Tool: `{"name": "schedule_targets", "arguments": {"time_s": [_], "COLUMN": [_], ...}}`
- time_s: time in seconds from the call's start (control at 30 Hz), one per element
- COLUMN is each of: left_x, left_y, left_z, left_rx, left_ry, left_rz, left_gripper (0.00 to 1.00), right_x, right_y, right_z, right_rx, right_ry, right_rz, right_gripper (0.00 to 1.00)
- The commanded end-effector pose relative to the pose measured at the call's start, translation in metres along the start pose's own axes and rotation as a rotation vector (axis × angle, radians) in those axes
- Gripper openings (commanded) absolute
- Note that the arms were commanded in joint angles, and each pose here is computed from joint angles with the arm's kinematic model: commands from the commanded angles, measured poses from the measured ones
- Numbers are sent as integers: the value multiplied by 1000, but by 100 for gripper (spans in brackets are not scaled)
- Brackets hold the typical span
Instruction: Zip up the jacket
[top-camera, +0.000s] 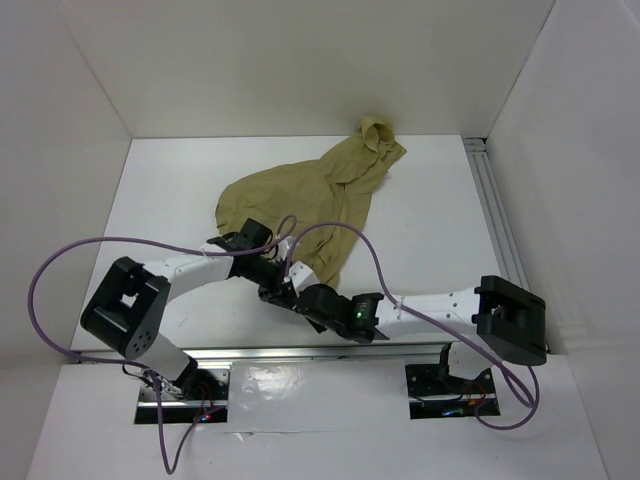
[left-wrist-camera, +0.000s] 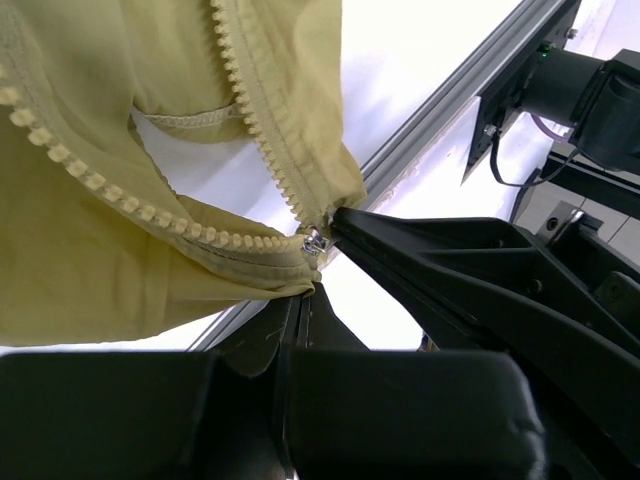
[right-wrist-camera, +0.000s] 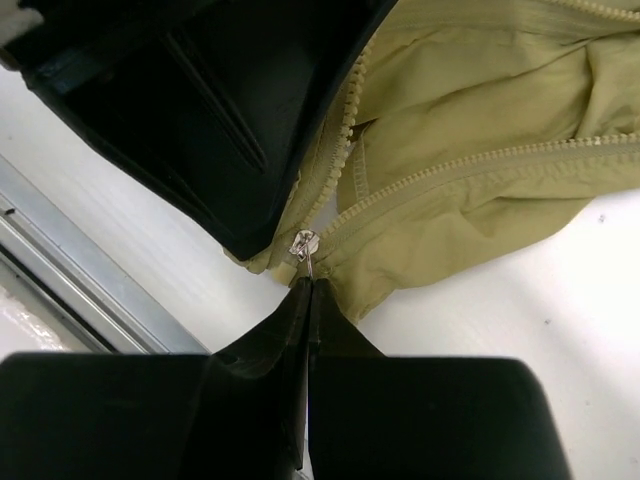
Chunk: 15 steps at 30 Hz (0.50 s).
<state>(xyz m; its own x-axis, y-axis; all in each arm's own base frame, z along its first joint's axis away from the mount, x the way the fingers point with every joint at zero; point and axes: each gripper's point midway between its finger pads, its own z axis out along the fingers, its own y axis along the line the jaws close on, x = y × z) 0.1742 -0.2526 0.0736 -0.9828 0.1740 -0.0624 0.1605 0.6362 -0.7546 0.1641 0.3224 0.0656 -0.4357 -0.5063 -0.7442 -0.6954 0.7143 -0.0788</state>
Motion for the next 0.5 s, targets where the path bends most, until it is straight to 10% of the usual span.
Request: {"name": "schedule_targets", "arguments": {"time_s": [0.0, 0.47], "left_x": [20, 10], "left_y": [8, 12], "left_z": [2, 2], "left_rx": [-14, -38], "left_ry": [71, 54], "left_rz": [-28, -16], "left_gripper": [0, 0], "right_x": [-39, -23], "right_y": [-3, 9], "right_z": [-7, -8], "right_rx": [-17, -85], "right_ry": [-115, -39], "right_rz": [50, 33], "right_gripper": [0, 7]}}
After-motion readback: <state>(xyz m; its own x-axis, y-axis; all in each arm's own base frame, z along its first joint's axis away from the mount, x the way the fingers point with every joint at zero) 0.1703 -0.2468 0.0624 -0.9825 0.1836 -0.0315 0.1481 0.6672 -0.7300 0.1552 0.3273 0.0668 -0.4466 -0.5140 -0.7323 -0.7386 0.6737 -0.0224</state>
